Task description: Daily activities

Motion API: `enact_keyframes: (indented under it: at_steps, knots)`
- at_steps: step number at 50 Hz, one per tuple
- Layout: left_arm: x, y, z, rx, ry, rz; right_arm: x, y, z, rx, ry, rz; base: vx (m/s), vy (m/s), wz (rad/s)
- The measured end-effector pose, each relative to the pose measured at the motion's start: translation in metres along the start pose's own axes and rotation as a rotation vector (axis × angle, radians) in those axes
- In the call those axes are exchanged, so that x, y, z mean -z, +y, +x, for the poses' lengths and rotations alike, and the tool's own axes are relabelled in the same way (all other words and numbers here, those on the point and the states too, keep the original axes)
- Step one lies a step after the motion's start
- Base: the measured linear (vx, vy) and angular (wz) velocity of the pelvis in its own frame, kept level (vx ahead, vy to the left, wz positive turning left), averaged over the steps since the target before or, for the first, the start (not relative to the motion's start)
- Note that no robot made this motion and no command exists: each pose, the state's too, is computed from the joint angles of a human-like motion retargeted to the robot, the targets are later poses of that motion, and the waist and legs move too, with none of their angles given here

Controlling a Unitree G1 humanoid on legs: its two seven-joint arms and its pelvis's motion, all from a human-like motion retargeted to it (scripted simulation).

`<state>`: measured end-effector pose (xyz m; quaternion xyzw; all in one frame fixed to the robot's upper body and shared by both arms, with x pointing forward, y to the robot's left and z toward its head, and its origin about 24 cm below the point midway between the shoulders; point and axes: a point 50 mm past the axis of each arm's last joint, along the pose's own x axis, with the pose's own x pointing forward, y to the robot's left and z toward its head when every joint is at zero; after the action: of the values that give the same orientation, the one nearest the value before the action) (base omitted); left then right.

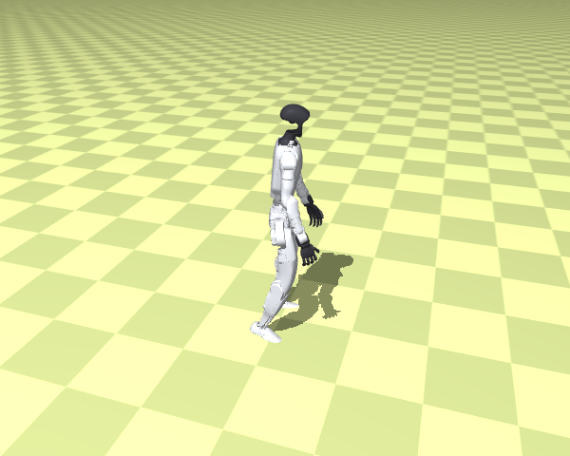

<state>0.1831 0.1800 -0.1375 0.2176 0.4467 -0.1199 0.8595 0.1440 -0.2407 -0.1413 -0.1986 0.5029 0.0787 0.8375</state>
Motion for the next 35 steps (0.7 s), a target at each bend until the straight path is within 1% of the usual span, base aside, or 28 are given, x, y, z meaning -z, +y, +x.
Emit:
enact_keyframes:
  at_steps: [35]
  knots:
    - [-0.011,-0.010,0.000,0.052,-0.056,0.044,0.045,0.008,-0.009,-0.014,0.135,0.006,0.00,0.00,0.02]
